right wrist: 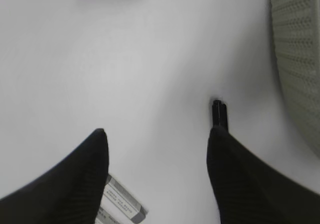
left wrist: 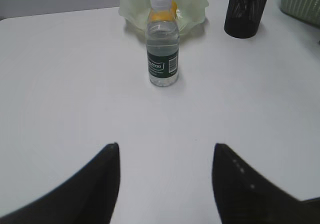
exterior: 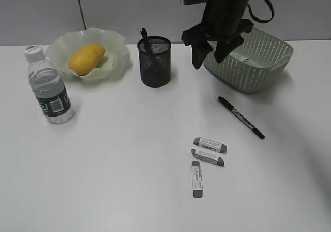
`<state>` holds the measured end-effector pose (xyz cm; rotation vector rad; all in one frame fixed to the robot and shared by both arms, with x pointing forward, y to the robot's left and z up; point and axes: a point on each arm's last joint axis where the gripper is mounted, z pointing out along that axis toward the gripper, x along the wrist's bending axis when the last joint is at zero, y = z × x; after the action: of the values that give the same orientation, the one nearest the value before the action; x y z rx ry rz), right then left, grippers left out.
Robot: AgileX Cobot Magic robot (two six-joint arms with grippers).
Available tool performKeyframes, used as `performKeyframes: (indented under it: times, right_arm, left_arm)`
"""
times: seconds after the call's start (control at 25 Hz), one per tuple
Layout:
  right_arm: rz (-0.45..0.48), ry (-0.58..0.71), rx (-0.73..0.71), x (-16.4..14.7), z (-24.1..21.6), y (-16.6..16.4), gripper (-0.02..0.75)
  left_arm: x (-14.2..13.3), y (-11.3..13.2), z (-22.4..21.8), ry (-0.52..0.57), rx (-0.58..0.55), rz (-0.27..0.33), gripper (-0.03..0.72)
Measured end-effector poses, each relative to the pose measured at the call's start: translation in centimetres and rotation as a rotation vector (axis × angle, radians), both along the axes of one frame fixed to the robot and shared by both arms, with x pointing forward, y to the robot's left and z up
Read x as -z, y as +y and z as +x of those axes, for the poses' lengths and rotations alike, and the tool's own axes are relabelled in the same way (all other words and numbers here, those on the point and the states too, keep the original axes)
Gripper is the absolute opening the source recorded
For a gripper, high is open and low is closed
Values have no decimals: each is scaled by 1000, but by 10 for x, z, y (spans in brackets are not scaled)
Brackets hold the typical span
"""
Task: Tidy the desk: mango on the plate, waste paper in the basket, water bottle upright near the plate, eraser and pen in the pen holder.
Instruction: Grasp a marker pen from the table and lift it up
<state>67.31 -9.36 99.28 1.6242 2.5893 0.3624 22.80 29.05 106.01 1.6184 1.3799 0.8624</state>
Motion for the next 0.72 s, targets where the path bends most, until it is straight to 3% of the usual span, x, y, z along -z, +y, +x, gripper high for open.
performKeyframes:
  times: [0.28,0.52,0.72]
  right_arm:
    - [-48,99,-10,21,-35,-16,493]
    - [-32,37,-16,38,-69,-32,444]
    - [-27,38,0,72,-91,-45,390]
  left_arm:
    - [0,0,0,0,0,0,446]
    - [0,0,0,0,0,0,446]
    - [0,0,0,0,0,0,446]
